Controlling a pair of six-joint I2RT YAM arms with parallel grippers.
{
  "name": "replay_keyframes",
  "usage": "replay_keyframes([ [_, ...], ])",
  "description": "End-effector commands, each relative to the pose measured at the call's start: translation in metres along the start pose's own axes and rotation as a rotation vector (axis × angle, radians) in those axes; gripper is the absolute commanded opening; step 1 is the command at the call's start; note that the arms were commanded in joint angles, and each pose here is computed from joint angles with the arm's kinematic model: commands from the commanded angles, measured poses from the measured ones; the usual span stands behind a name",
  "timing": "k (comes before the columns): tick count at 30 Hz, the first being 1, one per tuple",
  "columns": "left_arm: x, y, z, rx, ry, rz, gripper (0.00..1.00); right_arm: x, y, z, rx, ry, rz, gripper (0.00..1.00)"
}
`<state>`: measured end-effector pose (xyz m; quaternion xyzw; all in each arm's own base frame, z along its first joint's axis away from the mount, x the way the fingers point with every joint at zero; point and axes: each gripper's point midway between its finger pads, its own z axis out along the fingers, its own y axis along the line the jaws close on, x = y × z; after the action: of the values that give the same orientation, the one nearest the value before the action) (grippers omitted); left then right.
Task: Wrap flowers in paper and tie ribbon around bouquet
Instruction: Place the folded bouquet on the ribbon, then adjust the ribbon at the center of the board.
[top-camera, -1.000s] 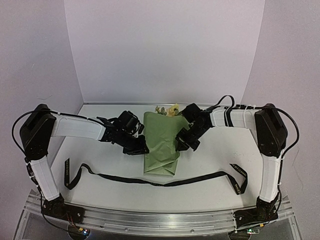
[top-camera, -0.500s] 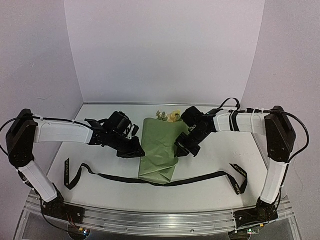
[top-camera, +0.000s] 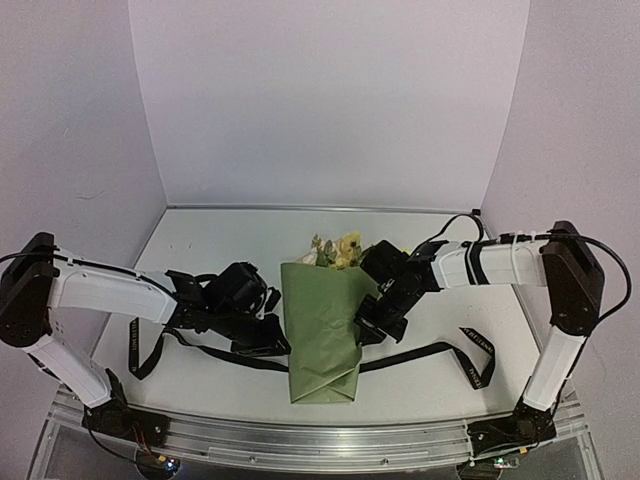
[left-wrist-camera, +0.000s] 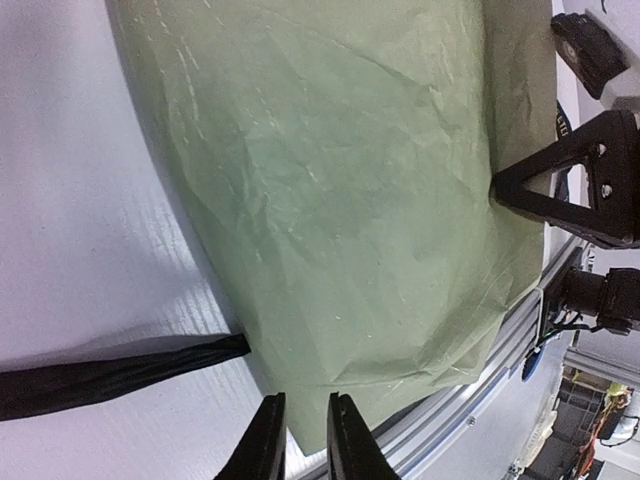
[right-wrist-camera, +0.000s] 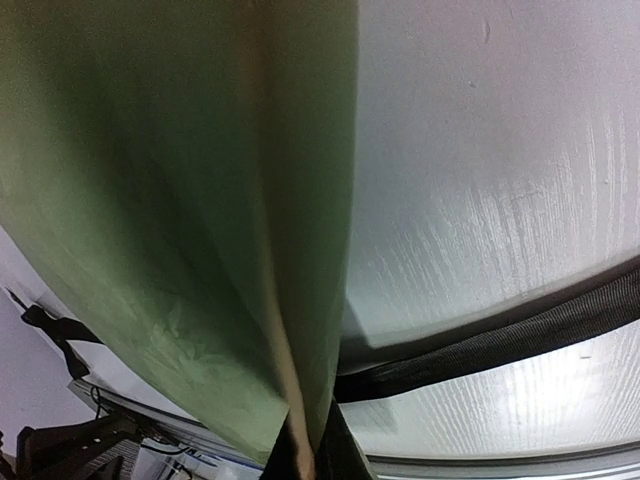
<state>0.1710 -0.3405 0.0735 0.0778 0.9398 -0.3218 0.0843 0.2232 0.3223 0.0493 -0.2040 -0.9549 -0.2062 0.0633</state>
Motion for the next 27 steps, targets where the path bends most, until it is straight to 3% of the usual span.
replay_keyframes([
  [1,-0.019,-0.006,-0.017,0.016,-0.114,-0.029,0.26,0.002,0.001,-0.011,-0.020,-0.044,-0.071,0.10],
  [5,-0.031,0.011,-0.037,-0.078,-0.210,-0.069,0.43,0.002,-0.005,-0.024,0.005,-0.064,-0.156,0.39],
  [8,-0.042,0.047,-0.057,-0.185,-0.293,-0.178,0.49,-0.001,-0.021,-0.038,0.054,-0.095,-0.199,0.53],
  [17,-0.029,0.161,-0.135,-0.485,-0.526,-0.603,0.68,-0.023,-0.093,-0.063,0.129,-0.223,-0.130,0.69],
  [22,-0.009,0.200,-0.152,-0.520,-0.605,-0.839,0.73,-0.029,-0.123,-0.078,0.145,-0.330,-0.108,0.73],
  [27,-0.001,0.227,-0.150,-0.493,-0.645,-0.985,0.77,-0.036,-0.157,-0.090,0.157,-0.438,-0.049,0.79],
])
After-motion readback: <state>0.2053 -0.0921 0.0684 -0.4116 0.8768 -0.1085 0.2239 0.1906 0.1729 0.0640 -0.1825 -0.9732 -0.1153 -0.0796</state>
